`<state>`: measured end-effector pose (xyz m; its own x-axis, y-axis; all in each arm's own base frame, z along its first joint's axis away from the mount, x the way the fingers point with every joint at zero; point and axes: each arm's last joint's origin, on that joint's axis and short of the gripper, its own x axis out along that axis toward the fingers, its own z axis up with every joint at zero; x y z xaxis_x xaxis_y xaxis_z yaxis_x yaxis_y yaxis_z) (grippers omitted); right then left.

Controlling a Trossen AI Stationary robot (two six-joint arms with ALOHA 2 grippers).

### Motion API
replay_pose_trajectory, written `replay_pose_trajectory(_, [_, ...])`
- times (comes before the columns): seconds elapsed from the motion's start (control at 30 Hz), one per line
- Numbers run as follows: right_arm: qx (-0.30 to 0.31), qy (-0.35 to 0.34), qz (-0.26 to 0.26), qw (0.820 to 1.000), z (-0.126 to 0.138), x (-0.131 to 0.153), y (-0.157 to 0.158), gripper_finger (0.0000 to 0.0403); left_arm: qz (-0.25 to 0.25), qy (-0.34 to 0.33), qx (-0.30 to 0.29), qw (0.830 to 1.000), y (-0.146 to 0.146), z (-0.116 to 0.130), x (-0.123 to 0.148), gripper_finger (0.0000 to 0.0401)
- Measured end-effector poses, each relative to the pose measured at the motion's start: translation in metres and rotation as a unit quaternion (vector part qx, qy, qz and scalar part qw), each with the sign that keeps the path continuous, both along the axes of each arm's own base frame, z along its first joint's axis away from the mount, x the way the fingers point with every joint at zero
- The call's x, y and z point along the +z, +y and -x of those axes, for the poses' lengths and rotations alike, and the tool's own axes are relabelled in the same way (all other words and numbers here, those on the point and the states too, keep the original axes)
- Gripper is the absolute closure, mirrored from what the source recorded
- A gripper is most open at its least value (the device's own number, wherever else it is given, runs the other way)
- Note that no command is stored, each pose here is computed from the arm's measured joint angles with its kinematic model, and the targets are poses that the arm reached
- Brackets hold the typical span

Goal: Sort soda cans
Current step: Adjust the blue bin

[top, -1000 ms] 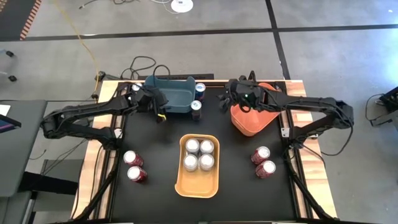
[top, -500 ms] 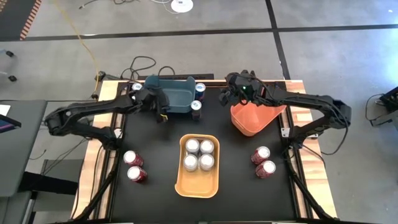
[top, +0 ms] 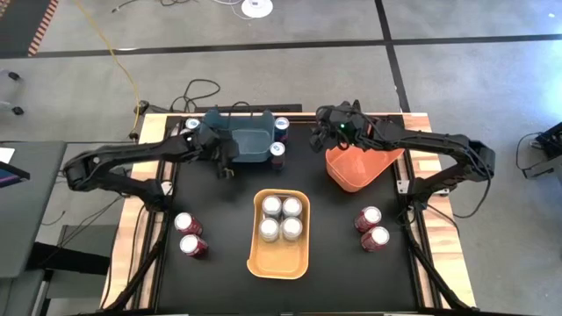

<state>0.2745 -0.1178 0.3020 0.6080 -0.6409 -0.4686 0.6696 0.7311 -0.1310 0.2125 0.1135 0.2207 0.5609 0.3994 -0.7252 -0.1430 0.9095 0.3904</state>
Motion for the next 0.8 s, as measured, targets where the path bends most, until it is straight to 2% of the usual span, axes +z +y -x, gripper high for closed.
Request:
replay_pose_trajectory(0.07, [0.001, 0.006, -0.003, 1.0, 0.0, -0.001, 0.001, 0.0122, 0.001, 0.007, -0.014, 1.0, -0.006, 0.003, 0.003, 0.0393])
replay_pose_trajectory(0.43, [0.015, 0.003, 0.002, 1.0, -0.003, 0.0, 0.008, 0.0122, -0.017, 0.027, -0.091, 0.995, -0.035, 0.009, 0.014, 0.0391])
replay_pose_trajectory(0.63, [0.017, 0.0, 0.007, 1.0, -0.004, 0.001, 0.007, 0.0122, -0.075, 0.061, -0.155, 0.983, -0.052, 0.012, 0.018, 0.039])
replay_pose_trajectory(0.8, [0.017, -0.001, 0.008, 1.0, -0.004, 0.001, 0.007, 0.0122, -0.103, 0.078, -0.157, 0.979, -0.056, 0.011, 0.018, 0.039])
